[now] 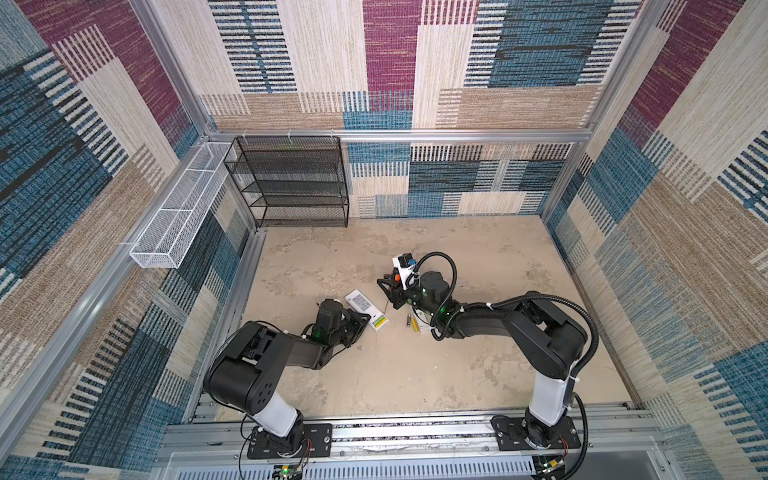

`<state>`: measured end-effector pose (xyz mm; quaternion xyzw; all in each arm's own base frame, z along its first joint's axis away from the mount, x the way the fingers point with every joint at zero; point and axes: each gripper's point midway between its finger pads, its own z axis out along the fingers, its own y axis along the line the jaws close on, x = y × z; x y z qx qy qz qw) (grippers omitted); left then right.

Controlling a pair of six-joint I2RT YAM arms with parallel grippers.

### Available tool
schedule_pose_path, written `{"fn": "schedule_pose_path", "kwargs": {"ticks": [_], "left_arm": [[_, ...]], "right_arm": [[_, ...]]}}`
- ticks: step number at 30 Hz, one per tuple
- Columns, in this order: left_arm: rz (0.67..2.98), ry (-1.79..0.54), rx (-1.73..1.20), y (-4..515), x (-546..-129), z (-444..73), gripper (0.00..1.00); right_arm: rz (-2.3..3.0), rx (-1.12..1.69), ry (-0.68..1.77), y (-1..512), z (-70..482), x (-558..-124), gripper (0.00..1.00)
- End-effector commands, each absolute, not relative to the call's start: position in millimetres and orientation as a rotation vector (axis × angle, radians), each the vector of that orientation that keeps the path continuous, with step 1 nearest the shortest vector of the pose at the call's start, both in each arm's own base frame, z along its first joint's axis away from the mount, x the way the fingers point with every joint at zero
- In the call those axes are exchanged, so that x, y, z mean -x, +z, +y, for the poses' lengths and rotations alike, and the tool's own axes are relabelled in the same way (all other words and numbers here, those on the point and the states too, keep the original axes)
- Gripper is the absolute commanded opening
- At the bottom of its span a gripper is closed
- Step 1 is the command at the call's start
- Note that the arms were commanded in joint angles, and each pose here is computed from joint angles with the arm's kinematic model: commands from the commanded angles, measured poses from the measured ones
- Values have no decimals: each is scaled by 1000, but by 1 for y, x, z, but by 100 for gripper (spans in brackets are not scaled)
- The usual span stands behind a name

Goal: Unload the batteries from the remote control

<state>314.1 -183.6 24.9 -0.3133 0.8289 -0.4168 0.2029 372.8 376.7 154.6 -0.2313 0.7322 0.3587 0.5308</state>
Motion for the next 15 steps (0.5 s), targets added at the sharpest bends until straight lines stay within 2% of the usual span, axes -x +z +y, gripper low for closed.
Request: {"fn": "schedule_pose_path", "kwargs": {"ticks": [1,15], "left_arm": [[2536,-1012,950,-17,-276,-173,5],[2541,-1014,944,-16,-277,-174,4]], "right_arm": [[1730,585,866,157,380,-370,0],[1753,650,852,141,384,-364,0]]}}
